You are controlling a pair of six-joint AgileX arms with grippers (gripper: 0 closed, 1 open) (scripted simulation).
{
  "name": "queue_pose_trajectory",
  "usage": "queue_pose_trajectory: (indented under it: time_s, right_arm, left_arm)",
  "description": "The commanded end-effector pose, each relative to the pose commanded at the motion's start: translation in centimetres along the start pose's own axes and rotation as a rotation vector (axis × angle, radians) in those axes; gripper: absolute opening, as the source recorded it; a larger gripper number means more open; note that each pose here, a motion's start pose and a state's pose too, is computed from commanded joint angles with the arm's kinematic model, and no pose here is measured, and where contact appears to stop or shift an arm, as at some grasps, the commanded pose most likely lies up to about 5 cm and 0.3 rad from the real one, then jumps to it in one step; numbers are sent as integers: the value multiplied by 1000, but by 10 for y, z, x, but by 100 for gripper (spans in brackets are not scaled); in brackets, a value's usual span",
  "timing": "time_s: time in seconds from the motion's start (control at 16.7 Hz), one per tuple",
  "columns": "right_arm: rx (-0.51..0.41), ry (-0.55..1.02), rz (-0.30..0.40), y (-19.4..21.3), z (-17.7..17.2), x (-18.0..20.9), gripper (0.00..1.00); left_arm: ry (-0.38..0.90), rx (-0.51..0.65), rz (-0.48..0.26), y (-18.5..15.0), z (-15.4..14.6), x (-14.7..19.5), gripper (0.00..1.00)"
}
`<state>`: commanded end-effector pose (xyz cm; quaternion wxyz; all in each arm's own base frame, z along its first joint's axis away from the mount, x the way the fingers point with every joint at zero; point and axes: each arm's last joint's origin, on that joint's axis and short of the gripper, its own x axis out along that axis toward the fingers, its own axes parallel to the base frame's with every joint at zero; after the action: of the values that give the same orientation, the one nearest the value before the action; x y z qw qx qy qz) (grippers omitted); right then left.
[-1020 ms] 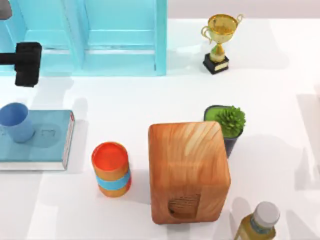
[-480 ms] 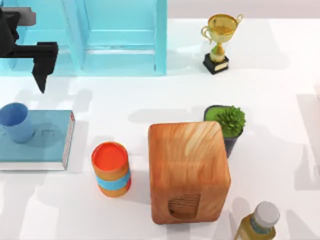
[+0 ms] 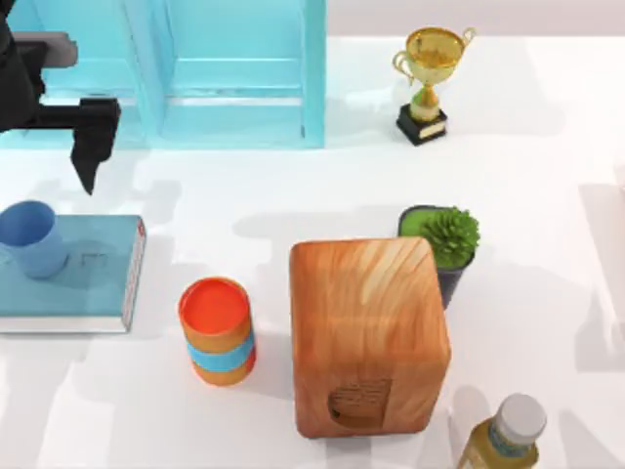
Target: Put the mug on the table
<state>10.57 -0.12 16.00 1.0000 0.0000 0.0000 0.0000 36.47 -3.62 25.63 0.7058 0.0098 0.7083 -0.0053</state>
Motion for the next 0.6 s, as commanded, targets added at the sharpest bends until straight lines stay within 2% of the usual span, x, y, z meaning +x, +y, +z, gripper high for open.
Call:
queue_pose_trajectory:
  time_s: [0.36, 0.6]
  right_arm:
    - [0, 0, 0, 0, 0, 0, 100]
    - [0, 0, 0, 0, 0, 0, 100]
  left_arm:
    - [-8, -1, -1, -1, 0, 70, 100]
    - [-4, 0, 0, -1, -2, 80, 100]
